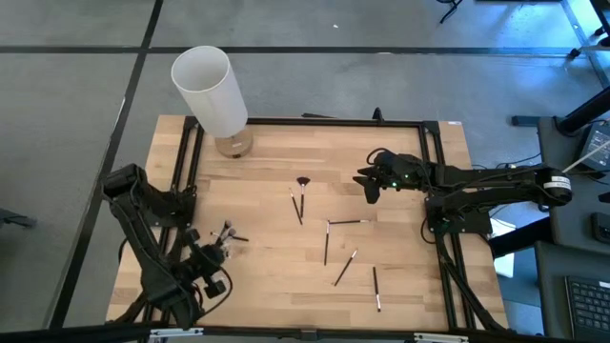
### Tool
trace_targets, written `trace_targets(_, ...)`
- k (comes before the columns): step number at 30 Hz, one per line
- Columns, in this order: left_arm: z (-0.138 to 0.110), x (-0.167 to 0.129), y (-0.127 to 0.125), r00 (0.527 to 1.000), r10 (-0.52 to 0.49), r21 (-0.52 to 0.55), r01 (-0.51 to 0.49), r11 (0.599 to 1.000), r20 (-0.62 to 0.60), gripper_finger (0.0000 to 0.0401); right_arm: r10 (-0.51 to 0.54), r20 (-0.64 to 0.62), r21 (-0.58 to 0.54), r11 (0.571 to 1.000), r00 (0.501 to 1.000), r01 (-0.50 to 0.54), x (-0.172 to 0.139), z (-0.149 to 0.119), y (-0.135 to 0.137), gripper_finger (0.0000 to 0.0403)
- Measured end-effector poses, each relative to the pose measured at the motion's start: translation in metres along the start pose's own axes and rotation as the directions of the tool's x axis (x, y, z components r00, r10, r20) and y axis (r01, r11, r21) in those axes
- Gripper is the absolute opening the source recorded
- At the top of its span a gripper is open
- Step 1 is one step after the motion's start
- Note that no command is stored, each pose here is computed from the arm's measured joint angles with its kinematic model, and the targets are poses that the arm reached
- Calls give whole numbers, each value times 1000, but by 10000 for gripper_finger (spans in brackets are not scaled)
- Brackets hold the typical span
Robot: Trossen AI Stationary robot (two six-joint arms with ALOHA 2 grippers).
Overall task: Put items in baskets/containers
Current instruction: Put the black eyeshadow brush into the transparent organizer
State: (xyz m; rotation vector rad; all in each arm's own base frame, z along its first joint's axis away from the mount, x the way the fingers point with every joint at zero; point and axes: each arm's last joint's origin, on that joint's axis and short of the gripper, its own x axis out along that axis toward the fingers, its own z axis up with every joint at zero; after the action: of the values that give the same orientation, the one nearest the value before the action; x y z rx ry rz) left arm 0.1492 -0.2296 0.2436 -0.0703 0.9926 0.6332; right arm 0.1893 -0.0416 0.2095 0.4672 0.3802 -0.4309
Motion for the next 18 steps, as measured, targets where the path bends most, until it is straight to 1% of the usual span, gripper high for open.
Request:
trace_targets(4,-4,4,-3,998,21,-82,-27,996,-66,39,0,0,0,1000,1000,0,0,0,0,173)
trace_targets(7,-4,4,-3,997,25,-137,-34,990,-66,61,0,0,4,1000,1000,0,0,0,0,173)
trace_targets(15,2,6,-1,996,47,-133,-56,990,-70,129,0,0,5,1000,1000,0,0,0,0,173)
trace_targets(18,17,7,4,996,50,-198,-64,978,-71,141,0,0,5,1000,1000,0,0,0,0,173)
